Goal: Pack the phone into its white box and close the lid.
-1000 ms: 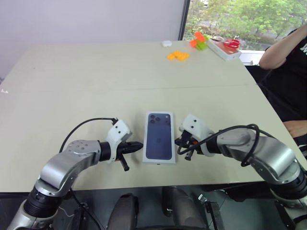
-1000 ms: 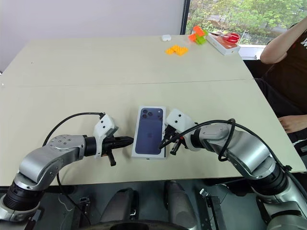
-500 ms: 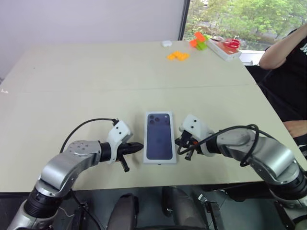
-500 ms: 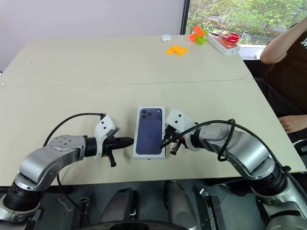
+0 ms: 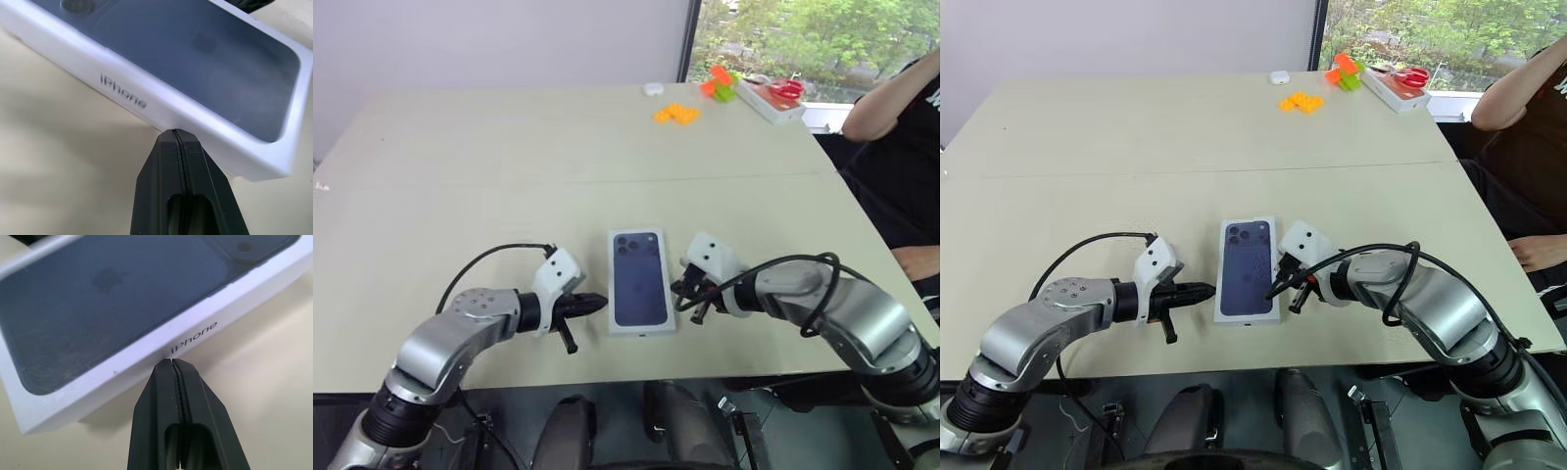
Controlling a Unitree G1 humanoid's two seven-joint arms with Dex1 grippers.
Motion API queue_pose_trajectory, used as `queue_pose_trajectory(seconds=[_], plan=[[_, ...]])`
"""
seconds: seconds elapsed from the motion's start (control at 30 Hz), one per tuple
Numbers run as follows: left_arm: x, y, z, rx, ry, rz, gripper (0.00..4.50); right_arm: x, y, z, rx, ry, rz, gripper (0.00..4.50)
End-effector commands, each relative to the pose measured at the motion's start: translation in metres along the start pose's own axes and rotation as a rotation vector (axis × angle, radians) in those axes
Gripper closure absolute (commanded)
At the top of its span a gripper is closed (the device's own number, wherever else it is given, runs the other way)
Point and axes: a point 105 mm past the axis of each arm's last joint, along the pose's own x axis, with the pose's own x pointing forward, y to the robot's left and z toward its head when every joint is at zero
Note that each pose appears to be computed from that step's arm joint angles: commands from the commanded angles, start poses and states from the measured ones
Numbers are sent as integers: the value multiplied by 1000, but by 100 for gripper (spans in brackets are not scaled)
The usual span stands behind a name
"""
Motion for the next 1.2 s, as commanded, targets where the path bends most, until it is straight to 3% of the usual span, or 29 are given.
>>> queue_pose_trajectory(seconds=[0.03, 0.97, 1.2], plan=[[0, -7, 9, 46, -36, -21, 450, -2, 0, 9, -31, -34, -2, 448], [3, -7, 20, 70, -69, -26, 450, -2, -2, -6, -8, 9, -20, 448], [-4, 2, 5, 29, -33, 16, 450, -13, -14, -8, -35, 15, -66, 448]])
